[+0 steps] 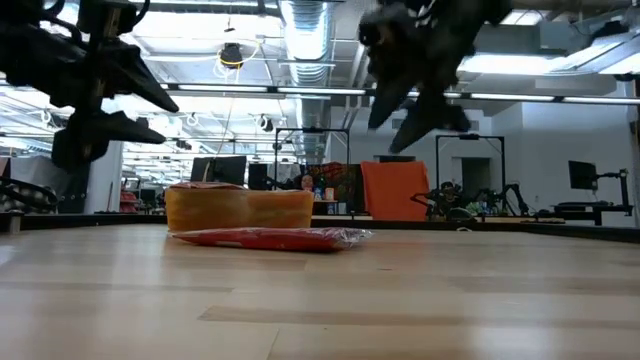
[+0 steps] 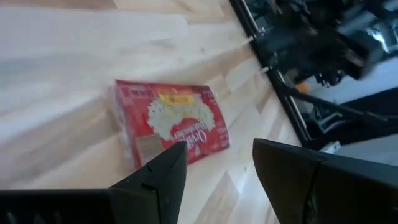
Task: Sort popcorn bags into baskets
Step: Put the popcorn bag into the orange bin, then return To Home Position
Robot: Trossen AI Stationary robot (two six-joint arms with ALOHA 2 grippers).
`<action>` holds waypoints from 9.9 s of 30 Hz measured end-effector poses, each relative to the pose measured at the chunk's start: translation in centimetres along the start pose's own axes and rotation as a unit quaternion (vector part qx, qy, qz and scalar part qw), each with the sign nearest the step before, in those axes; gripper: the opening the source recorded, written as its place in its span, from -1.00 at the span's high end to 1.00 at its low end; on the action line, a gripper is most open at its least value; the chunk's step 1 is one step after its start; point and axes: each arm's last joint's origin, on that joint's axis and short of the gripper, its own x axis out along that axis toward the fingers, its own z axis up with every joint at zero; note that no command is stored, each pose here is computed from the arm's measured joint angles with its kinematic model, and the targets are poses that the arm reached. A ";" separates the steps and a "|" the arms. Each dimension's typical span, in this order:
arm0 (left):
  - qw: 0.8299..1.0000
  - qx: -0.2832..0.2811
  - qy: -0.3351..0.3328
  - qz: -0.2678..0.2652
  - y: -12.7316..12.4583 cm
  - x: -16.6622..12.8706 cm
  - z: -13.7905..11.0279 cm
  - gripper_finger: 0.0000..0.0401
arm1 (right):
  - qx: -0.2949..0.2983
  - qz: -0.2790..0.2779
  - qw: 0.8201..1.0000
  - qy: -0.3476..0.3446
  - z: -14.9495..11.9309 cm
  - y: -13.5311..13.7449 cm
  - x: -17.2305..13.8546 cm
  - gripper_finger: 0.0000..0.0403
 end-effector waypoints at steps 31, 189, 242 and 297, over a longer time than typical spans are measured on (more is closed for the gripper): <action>0.975 0.142 0.069 0.155 -0.5 13.9 -10.3 0.85 | -0.148 0.085 0.984 0.050 1.8 -1.6 11.8 -0.11; 0.954 0.198 -0.095 -0.205 3.0 -5.1 3.2 0.76 | -0.092 0.277 0.858 -0.422 -13.8 -15.5 -8.8 -0.01; 0.961 0.194 -0.069 -0.182 3.5 -4.7 2.7 0.76 | -0.114 0.186 0.900 -0.377 -14.6 -16.3 -7.2 0.01; 0.961 0.194 -0.068 -0.184 3.5 -4.8 2.7 0.76 | -0.114 0.186 0.901 -0.376 -14.7 -16.4 -7.2 0.07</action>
